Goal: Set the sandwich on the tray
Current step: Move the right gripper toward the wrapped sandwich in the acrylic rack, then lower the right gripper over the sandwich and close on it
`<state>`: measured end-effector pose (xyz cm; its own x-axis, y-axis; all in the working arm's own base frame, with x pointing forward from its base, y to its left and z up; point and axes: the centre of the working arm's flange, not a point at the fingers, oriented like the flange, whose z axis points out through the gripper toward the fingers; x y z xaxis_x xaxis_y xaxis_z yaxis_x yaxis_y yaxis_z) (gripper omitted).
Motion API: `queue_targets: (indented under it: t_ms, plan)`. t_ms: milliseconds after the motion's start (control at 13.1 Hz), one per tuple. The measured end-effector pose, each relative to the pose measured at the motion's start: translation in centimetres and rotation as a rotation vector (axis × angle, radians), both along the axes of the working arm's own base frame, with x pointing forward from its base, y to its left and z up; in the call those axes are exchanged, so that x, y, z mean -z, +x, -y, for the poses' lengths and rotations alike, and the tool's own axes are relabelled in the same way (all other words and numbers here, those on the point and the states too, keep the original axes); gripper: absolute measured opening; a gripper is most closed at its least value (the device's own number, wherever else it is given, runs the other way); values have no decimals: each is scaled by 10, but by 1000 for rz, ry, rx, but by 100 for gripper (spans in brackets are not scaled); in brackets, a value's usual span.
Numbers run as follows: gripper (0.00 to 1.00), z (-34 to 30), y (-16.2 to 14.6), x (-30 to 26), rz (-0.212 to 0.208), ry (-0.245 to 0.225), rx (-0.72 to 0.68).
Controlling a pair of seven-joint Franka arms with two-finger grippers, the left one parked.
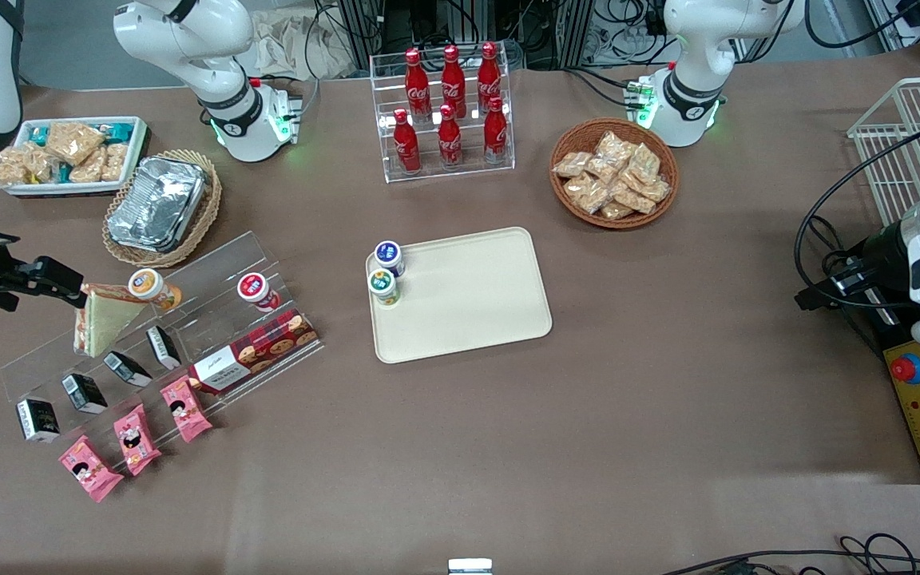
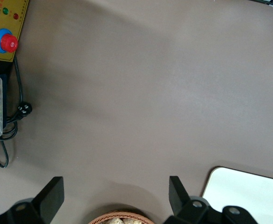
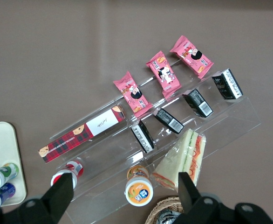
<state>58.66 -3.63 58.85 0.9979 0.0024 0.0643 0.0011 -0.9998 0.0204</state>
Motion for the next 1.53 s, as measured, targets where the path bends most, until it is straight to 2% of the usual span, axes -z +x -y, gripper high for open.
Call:
queue_targets:
  t_ms: [534,1069,1374,1527]
  plan:
    - [100,6,0,4,-9,1,31]
    - [100,26,-16,20,-128,7,479]
    - [100,53,-26,27,-138,9,568]
    - [100,64,-34,35,-114,19,578]
